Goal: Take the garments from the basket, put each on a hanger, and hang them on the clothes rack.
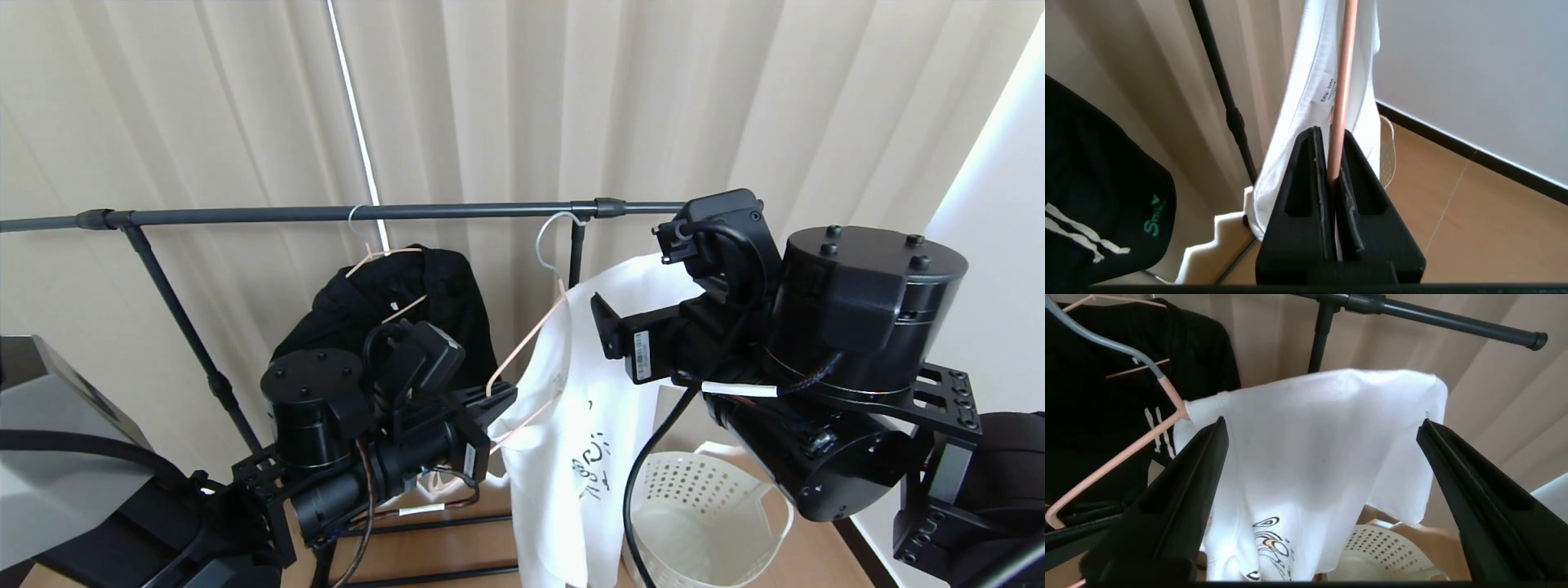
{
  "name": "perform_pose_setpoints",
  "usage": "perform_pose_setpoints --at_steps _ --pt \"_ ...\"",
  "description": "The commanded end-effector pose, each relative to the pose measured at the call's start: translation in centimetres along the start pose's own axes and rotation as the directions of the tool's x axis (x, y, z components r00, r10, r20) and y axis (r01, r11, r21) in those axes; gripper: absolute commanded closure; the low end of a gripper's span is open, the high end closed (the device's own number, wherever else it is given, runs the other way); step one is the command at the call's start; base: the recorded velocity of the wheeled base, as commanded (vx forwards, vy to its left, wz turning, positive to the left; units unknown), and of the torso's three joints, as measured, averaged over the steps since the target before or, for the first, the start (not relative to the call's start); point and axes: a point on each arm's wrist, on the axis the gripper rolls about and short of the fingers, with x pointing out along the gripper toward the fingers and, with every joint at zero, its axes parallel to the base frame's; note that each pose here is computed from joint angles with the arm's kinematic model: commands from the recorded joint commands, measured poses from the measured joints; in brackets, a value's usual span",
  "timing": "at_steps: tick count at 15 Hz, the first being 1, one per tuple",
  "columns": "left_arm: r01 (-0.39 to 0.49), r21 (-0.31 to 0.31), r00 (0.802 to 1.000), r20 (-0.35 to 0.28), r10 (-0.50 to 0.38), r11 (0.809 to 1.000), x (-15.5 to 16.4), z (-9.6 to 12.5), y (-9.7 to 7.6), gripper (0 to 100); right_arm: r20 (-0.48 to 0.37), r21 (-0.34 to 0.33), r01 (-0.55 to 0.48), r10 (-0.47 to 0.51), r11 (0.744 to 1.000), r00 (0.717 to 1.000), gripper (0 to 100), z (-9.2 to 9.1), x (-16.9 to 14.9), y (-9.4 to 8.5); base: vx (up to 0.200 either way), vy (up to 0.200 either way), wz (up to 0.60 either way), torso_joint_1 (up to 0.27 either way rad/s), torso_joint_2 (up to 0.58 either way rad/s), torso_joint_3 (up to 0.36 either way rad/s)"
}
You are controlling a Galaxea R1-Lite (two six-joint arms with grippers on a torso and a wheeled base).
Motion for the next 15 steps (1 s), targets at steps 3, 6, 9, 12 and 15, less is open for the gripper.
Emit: perform_pose_setpoints --at_steps 3,6,9,12,15 --pt "0.0 0.0 1.0 0.001 0.0 1.0 0.0 0.0 0.0 100 -0.001 -0.002 -0.001 0.001 1.0 1.0 0 -0.1 0.0 0.1 0.0 0.0 0.0 0.0 0.0 0.0" --pt "0.0 0.002 1.0 0.001 0.0 1.0 -0.1 0.0 0.0 100 0.003 0.002 0.001 -0.001 1.0 1.0 0 0.1 -0.1 -0.1 0.0 0.0 0.0 0.0 0.0 0.0" --pt "-0.025 0.017 1.0 0.005 0.024 1.0 -0.5 0.0 1.6 100 0.009 0.009 -0.018 0.017 1.0 1.0 0 0.4 0.4 -1.8 0.0 0.0 0.0 0.0 0.0 0.0" --pt "0.03 0.023 0.999 -0.022 -0.029 0.999 -1.6 -1.0 3.0 100 0.045 -0.073 -0.11 0.113 0.991 0.993 0 1.5 -0.4 -6.8 0.0 0.0 0.0 0.0 0.0 0.0" --pt "0.121 0.073 0.993 -0.022 -0.12 0.99 -2.3 -1.6 3.5 100 -0.028 -0.236 -0.246 0.247 0.94 0.969 0 2.0 -0.8 -10.5 0.0 0.0 0.0 0.0 0.0 0.0"
